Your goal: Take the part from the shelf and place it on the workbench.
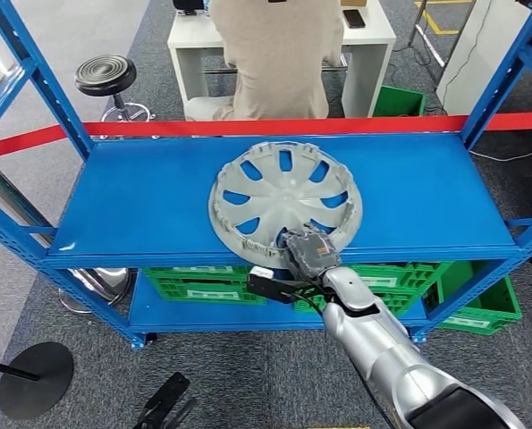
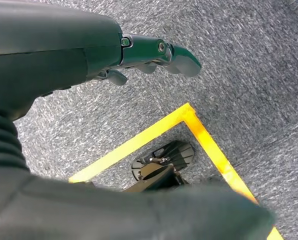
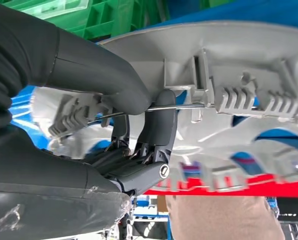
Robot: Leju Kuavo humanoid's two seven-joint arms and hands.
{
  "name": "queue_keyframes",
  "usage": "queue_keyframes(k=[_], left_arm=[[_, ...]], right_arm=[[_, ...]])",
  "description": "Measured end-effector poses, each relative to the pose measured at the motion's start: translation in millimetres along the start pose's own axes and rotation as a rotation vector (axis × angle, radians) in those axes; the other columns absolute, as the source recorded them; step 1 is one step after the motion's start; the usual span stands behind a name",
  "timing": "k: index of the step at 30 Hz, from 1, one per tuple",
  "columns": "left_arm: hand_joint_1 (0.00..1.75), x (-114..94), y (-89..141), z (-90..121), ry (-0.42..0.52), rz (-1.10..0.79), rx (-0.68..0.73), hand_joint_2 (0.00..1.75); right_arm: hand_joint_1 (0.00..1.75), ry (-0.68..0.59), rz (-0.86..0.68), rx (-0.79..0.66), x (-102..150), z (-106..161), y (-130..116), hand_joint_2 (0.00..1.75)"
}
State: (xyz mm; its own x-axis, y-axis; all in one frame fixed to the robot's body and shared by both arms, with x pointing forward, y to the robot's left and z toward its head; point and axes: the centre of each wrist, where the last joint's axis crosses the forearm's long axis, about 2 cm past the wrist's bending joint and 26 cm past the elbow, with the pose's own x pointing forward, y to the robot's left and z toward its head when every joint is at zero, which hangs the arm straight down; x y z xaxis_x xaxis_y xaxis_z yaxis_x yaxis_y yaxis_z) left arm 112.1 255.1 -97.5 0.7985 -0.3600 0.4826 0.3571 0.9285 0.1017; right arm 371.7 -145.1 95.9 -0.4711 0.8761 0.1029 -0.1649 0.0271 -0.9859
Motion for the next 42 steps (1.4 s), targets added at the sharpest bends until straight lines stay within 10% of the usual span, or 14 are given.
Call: queue_keyframes(k=[37,41,42], left_arm=[[0.0,-20.3,-2.8,6.0,-0.001,0.103,0.051,0.0],[0.0,-22.0,-3.0,6.5,-0.001,0.11,0.057,0.0],[0.0,-22.3,-3.0,6.6,-0.001,0.112,0.058,0.0]], right_arm=[[1.75,-0.089,0.006,-0.622,14.9,57.4,-94.0,1.75],[0.07,-0.103,0.008,-0.667,17.6,69.0,-100.2,1.75],[0.0,-0.105,0.006,-0.668,17.7,70.8,-101.0,1.75]])
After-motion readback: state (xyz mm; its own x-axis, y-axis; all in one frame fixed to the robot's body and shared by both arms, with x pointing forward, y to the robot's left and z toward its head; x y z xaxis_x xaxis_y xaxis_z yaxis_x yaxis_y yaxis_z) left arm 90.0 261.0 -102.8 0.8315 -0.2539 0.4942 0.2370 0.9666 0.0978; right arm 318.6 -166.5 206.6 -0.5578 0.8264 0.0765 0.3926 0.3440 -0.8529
